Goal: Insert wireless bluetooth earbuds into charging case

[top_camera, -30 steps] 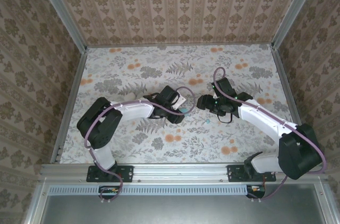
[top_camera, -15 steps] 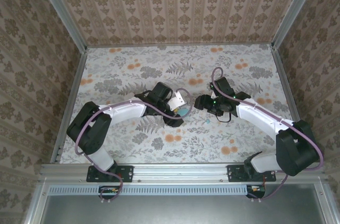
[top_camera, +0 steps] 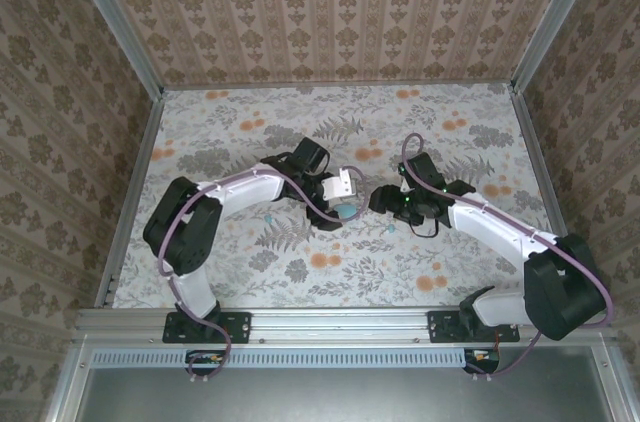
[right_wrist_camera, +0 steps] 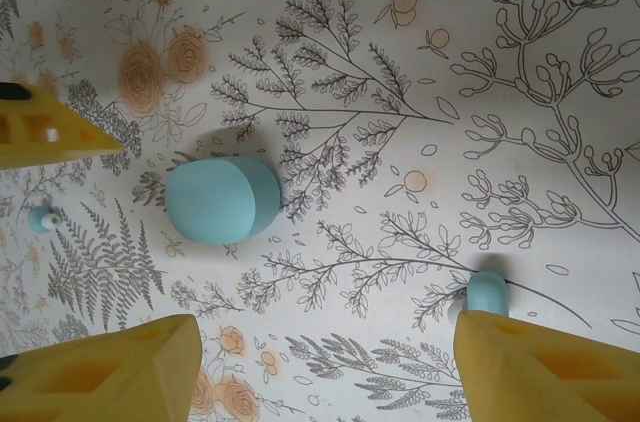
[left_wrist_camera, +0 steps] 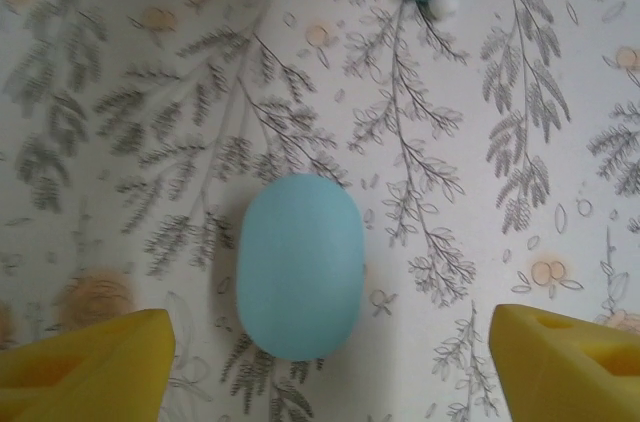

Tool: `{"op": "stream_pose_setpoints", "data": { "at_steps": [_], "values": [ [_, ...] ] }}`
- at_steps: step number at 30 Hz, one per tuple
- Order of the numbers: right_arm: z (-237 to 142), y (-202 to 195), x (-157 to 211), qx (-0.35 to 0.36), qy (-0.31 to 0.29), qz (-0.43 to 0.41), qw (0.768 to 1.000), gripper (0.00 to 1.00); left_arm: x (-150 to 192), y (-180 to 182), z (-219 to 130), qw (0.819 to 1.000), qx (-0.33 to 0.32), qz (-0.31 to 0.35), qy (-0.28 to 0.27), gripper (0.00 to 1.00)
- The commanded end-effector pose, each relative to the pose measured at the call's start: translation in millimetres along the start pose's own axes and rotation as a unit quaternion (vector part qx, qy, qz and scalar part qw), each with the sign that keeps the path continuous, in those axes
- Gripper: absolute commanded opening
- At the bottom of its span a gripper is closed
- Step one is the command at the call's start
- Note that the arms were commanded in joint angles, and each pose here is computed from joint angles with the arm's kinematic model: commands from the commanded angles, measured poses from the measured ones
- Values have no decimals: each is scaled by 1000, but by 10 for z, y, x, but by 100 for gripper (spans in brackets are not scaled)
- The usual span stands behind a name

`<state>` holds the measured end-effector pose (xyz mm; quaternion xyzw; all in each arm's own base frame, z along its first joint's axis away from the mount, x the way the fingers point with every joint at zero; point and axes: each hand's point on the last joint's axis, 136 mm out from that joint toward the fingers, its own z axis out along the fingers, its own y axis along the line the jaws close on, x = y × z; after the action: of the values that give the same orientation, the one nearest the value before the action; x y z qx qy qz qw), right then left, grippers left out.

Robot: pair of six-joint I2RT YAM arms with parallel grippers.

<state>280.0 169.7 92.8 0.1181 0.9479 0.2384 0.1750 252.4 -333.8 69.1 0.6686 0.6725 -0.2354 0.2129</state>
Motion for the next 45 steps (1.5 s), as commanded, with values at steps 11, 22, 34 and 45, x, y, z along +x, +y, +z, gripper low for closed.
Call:
{"op": "stream_pose_setpoints", "data": {
  "at_steps": [11, 22, 34, 45],
  "values": [
    [-49, -7, -43, -8, -13, 14, 1000, 69, 118, -101, 401, 997, 46, 16, 65, 82],
    [35, -4, -17, -17, -6, 22, 1000, 68, -29, -116, 293, 999, 31, 20, 32, 78],
    [426, 207, 115, 100, 39, -174, 979, 74, 129, -130, -366, 991, -93, -79, -61, 79],
    [836, 234, 296, 181, 104, -258, 943, 80, 265, -317, -770, 976, -158, -108, -105, 81]
  ]
}}
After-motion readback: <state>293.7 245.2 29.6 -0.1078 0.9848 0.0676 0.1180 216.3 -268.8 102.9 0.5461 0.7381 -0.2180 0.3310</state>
